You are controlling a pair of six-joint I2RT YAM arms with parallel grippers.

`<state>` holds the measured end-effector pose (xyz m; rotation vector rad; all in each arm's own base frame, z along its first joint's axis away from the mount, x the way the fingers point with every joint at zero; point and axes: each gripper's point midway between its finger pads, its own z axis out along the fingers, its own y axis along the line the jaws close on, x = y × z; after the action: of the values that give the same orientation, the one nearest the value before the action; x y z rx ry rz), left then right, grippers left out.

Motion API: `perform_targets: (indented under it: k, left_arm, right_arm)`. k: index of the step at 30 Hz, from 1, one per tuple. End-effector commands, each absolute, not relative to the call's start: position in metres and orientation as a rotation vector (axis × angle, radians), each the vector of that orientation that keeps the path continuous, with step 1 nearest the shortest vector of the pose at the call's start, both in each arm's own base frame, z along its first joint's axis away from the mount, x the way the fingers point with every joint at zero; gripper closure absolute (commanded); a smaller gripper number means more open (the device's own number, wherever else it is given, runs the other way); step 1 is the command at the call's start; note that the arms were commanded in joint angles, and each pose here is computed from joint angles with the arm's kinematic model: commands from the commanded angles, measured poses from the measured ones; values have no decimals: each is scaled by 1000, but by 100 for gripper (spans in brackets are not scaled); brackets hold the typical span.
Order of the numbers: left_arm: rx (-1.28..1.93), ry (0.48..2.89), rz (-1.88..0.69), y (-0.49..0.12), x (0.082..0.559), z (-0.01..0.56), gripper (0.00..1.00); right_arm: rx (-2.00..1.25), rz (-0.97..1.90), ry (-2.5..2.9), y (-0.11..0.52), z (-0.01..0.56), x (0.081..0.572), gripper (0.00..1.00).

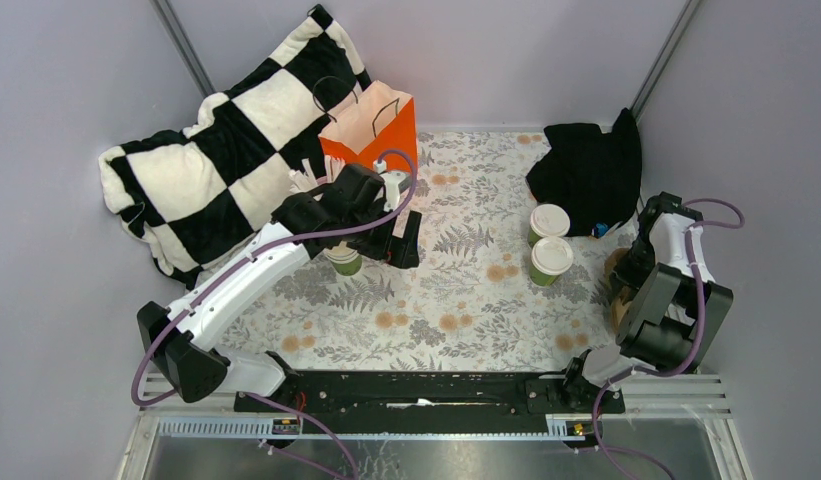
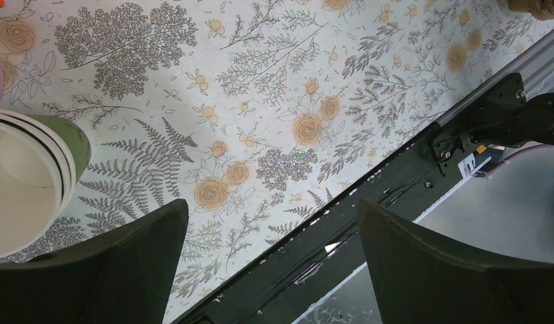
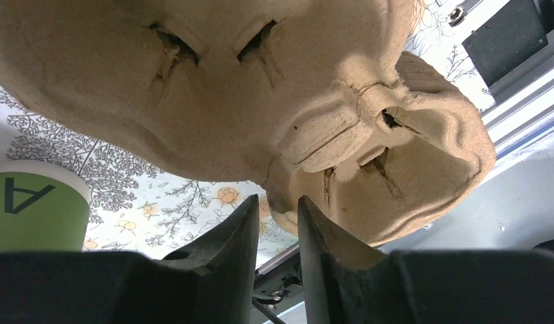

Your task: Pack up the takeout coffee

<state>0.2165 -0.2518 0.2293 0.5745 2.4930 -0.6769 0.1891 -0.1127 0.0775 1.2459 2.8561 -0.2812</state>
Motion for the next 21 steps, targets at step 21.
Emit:
perform_targets:
  k: [21]
  left_arm:
    - [573, 2432, -689, -247, 219, 240, 1]
  right_arm:
    - [1271, -386, 2825, -124, 94, 184, 88]
